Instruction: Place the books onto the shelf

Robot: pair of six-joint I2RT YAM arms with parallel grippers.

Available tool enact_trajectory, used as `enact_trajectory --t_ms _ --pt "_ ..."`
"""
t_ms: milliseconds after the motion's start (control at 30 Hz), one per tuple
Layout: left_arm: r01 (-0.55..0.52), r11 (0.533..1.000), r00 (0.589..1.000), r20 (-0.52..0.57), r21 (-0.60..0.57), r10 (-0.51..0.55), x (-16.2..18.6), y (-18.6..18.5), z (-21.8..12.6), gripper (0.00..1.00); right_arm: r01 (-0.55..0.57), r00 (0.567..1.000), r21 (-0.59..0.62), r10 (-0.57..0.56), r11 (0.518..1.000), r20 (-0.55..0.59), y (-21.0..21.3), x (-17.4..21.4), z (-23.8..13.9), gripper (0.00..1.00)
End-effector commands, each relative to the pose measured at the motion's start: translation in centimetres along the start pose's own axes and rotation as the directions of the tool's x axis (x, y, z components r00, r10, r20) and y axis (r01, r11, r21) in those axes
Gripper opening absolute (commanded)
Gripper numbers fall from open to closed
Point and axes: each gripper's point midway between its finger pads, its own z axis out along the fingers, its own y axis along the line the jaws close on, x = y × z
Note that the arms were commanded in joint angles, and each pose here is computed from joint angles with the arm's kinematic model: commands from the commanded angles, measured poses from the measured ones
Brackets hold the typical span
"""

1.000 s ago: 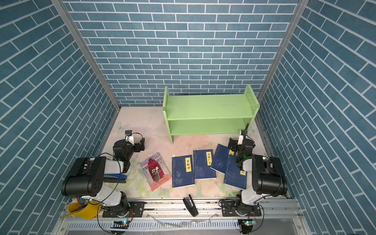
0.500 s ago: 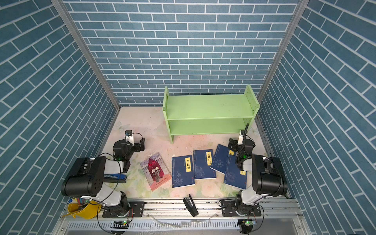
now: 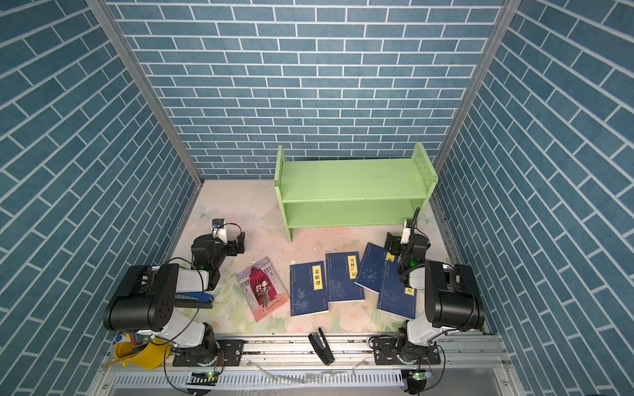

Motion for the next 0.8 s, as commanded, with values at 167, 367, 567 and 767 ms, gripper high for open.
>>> enact_trajectory --t_ms 167,367,567,767 --pt "-0.024 1.000 1.000 0.020 0.013 0.023 -1.0 -0.4 0.0 1.00 0.041 0.999 0.039 -0.042 0.998 0.035 -0.6 -1.3 0.0 0.99" --pt "-0.067 0.994 0.998 -0.005 0.088 0.068 -2.7 -1.9 -0.6 1.00 0.012 0.998 0.114 -0.019 0.993 0.057 -1.6 -3.1 -1.7 0.99" --pt "-0.096 0.986 0.992 -0.069 0.133 0.106 -3.9 -2.6 -2.0 1.00 -0.055 0.997 0.197 0.045 0.979 0.055 -2.6 -5.6 -5.9 0.99" --pt "-0.062 0.965 0.965 -0.232 0.256 0.124 -3.3 -4.6 -4.9 1.00 -0.287 0.958 0.344 0.274 0.894 0.088 -4.5 -5.7 -12.7 0.99"
